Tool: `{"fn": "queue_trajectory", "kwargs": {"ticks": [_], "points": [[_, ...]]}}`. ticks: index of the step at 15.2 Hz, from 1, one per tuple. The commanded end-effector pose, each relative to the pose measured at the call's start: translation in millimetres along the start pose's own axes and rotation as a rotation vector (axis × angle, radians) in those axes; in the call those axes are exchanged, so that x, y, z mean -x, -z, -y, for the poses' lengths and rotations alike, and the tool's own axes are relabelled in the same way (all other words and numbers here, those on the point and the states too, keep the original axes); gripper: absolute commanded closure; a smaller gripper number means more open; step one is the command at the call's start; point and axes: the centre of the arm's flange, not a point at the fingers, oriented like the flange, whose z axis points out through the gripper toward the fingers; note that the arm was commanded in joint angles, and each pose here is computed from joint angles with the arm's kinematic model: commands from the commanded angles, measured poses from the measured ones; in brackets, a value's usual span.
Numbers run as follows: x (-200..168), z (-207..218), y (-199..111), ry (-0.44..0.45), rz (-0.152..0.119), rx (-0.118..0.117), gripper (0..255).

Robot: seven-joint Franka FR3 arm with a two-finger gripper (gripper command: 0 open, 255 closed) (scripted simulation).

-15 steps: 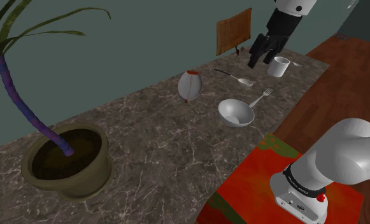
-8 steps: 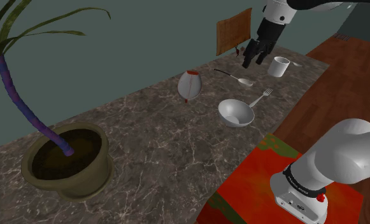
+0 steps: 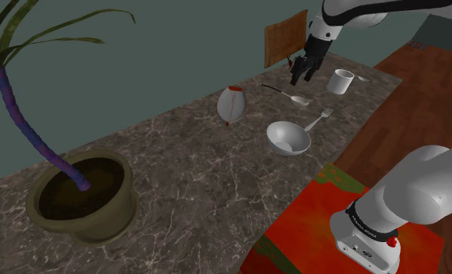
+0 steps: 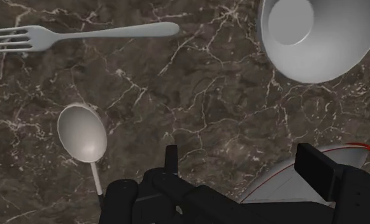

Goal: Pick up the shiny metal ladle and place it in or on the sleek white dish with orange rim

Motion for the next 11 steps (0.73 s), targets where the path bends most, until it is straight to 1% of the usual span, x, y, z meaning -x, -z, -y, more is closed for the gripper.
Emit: {"fn": "queue_trajectory", "kwargs": {"ticks": [1, 11], "points": [[-15, -20, -11, 0.009, 0.007, -0.002, 0], [-94, -110, -77, 0.050, 0.044, -0.015, 0]]}}
